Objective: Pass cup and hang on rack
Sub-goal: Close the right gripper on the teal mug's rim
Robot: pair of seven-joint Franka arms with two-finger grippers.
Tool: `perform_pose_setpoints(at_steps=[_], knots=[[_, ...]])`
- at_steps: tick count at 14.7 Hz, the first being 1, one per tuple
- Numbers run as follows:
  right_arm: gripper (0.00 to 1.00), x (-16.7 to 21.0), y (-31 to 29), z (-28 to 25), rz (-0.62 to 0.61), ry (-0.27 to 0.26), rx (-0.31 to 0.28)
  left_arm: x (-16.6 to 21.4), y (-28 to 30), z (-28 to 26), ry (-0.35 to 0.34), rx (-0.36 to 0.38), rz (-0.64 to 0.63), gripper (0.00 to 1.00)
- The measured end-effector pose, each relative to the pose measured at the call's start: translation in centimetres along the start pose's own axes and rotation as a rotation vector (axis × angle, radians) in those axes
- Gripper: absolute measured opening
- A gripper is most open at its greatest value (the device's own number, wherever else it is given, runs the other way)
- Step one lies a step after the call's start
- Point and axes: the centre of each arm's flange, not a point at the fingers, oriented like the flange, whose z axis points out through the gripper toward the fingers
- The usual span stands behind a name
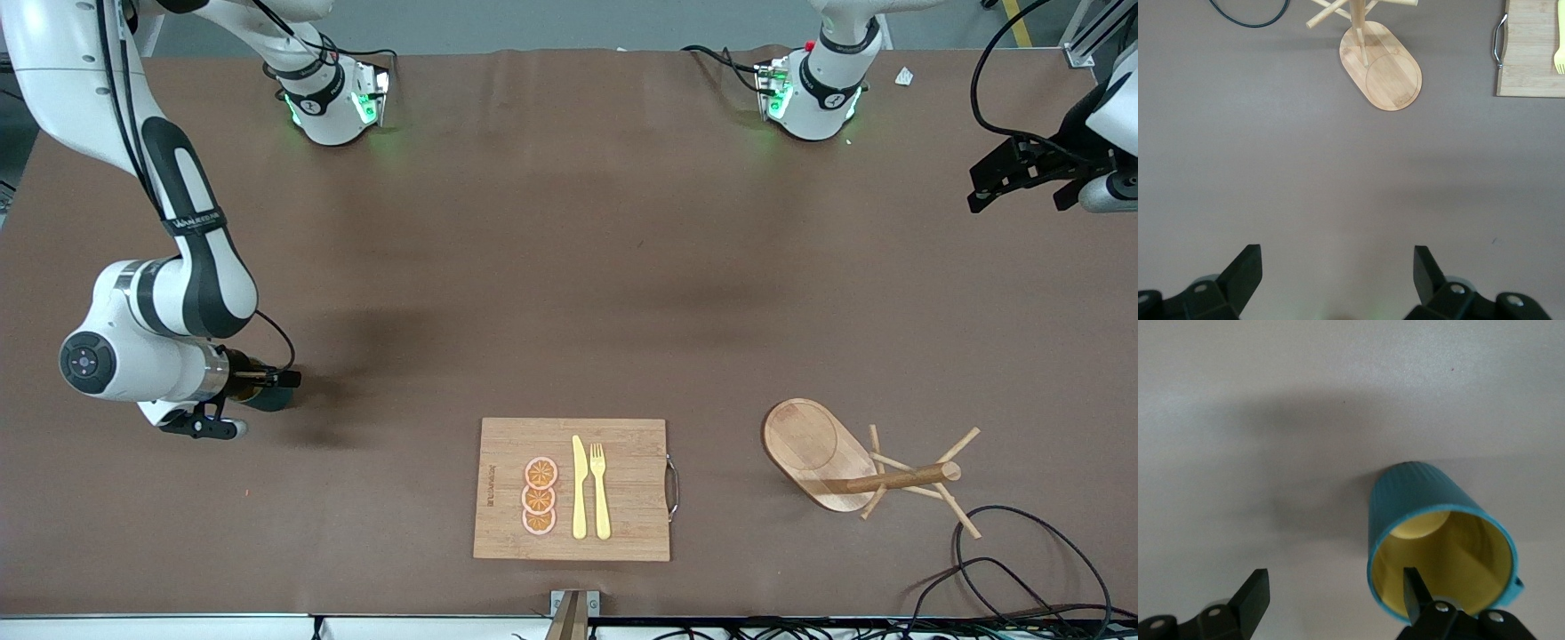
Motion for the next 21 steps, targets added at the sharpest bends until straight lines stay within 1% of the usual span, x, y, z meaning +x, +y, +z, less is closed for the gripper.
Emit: perform_pose_setpoints(at_steps=[1, 2, 3, 5, 7, 8, 9, 10, 11, 12, 13, 16, 19, 21], knots=[[0.85, 0.1, 0.1, 0.5, 0.001, -0.003, -0.001, 0.0, 0.0, 0.0, 0.000, 0.000, 0.000, 1.00], [0.78, 0.2, 0.2, 0.9, 0.001, -0.008, -0.002, 0.0, 0.0, 0.0, 0.000, 0.000, 0.000, 1.00], [0.63, 0.2, 0.2, 1.3, 0.002, -0.012, -0.003, 0.0, 0.0, 0.0, 0.000, 0.000, 0.000, 1.00], [0.43, 0.2, 0.4, 1.6, 0.000, -0.016, -0.009, 0.0, 0.0, 0.0, 0.000, 0.000, 0.000, 1.00], [0.41, 0.3, 0.5, 1.5, -0.004, -0.014, -0.018, 0.0, 0.0, 0.0, 0.000, 0.000, 0.000, 1.00], [0.27, 0.3, 0.5, 1.5, -0.005, -0.013, -0.018, 0.0, 0.0, 0.0, -0.001, 0.000, 0.000, 1.00], [0.15, 0.3, 0.5, 1.4, -0.005, -0.011, -0.018, 0.0, 0.0, 0.0, -0.001, 0.000, 0.000, 1.00], [0.10, 0.4, 0.4, 1.2, -0.006, -0.008, -0.018, 0.0, 0.0, 0.0, -0.001, 0.000, 0.000, 1.00], [0.10, 0.5, 0.4, 1.0, -0.007, -0.002, -0.018, 0.0, 0.0, 0.0, -0.001, 0.000, 0.000, 1.00], [0.04, 0.7, 0.2, 0.6, -0.009, 0.006, -0.017, 0.0, 0.0, 0.0, -0.001, 0.000, 0.000, 1.00], [0.05, 0.9, -0.1, 0.0, -0.014, 0.013, -0.016, 0.0, 0.0, 0.0, -0.001, 0.000, 0.000, 1.00], [0.05, 1.1, -2.7, -3.3, -0.046, -0.013, -0.007, 0.0, 0.0, 0.1, -0.001, 0.000, 0.000, 1.00], [0.05, 0.5, -7.8, -7.7, -0.056, -0.038, 0.064, 0.0, -0.1, 0.1, -0.001, 0.000, -0.001, 1.00], [0.05, -0.3, -11.8, -9.7, -0.033, -0.043, 0.084, 0.1, -0.1, 0.1, -0.002, 0.000, -0.001, 1.00]])
